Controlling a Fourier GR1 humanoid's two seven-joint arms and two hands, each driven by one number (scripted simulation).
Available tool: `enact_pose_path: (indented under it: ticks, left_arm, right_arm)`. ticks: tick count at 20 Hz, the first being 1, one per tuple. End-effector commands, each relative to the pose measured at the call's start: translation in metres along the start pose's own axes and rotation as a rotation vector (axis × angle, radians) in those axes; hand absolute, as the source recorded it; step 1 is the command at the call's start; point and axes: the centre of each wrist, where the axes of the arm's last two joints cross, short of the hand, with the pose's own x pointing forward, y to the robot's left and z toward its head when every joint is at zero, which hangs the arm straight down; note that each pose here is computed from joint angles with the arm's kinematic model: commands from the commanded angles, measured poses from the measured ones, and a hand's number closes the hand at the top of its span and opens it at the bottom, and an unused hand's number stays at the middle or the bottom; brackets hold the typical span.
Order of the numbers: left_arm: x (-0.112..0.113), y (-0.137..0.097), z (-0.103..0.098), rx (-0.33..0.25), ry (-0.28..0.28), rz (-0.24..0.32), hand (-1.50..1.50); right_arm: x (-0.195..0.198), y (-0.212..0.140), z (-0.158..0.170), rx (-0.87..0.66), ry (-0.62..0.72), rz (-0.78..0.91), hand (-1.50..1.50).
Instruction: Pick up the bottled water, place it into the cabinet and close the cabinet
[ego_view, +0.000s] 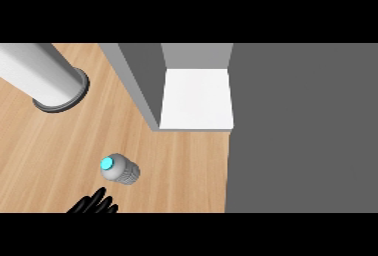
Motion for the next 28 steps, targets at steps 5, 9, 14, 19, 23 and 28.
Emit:
enact_pose_path:
  ticks: [5, 9, 14, 19, 23, 28]
  left_arm:
    - [0.049, -0.022, 0.025, -0.037, -0.132, -0.033, -1.5]
    - [0.045, -0.013, 0.026, -0.001, -0.122, -0.013, -1.5]
    - [0.05, -0.011, 0.033, 0.089, -0.136, -0.055, -1.5]
    - [0.031, 0.011, 0.034, 0.159, -0.137, -0.062, -1.5]
    - [0.028, 0.025, 0.037, 0.181, -0.074, -0.091, -1.5]
    - [-0.007, 0.056, 0.032, 0.221, -0.032, -0.126, -1.5]
  right_arm:
    - [0.033, 0.007, 0.015, 0.033, -0.046, -0.074, -1.5]
    - [0.03, 0.006, 0.015, 0.032, -0.06, -0.09, -1.5]
    - [0.03, 0.003, 0.02, 0.034, -0.044, -0.079, -1.5]
    - [0.049, 0.01, 0.035, 0.05, -0.039, -0.082, -1.5]
    - [0.043, -0.001, 0.037, 0.043, -0.044, -0.089, -1.5]
    - [0.045, -0.002, 0.041, 0.039, -0.061, -0.079, -1.5]
